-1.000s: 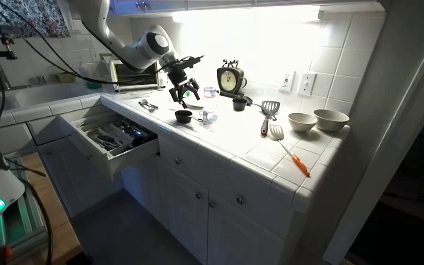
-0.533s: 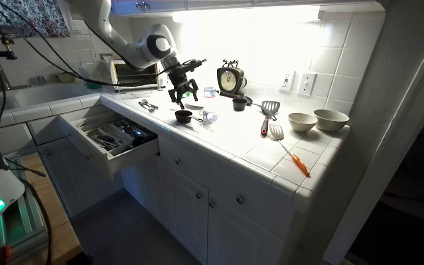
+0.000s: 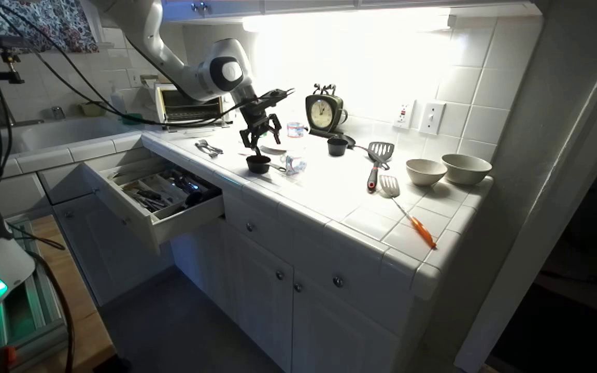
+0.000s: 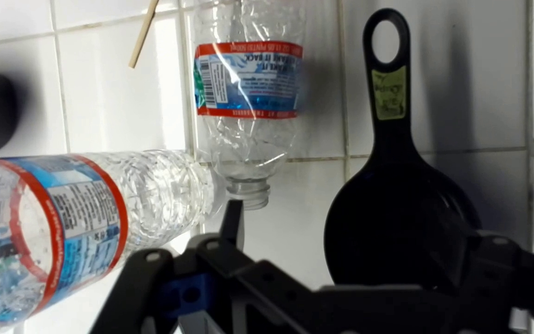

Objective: Place the water bottle on the right upright.

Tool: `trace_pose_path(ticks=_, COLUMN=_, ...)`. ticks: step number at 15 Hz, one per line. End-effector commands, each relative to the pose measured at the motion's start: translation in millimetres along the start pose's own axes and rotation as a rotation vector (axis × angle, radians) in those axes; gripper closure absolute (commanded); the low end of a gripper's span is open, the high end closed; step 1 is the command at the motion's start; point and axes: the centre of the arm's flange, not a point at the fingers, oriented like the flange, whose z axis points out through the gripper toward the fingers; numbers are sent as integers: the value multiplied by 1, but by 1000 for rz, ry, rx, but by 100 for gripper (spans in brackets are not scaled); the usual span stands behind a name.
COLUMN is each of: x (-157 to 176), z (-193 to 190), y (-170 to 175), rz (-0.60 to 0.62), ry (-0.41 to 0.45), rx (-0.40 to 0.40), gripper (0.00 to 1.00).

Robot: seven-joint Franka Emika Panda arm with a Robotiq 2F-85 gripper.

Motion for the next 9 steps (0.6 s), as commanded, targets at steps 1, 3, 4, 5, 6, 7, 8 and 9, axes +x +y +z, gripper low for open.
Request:
trace_pose_path(ticks=1, x=-1, z=9, y=16, rz=31, ry=38, rx=-20, gripper=3)
trace_pose_path(ticks=3, x=0, z=10, y=21, rz=46, ry=49, rx=-25, gripper=2)
trace_pose_path(ticks=4, x=0, z=11, y=24, rz=51, ry=49, rx=-29, gripper=3)
trace_pose_path(ticks=5, x=0, z=11, y=27, rz=55, ry=48, rx=-34, gripper=2)
trace_pose_path(ticks=6, x=0, z=13, y=29, rz=56, ry=46, rx=-38, gripper=4)
trace_pose_path(ticks=7, x=-1, z=14, y=31, rz=58, ry=44, rx=-41, gripper=2)
trace_pose_path(ticks=8, x=-1, z=15, y=33, rz=61, ry=43, rx=-44, gripper=2)
trace_pose_path(ticks=9, x=-2, z=16, y=36, rz=64, ry=41, rx=-45, gripper=0)
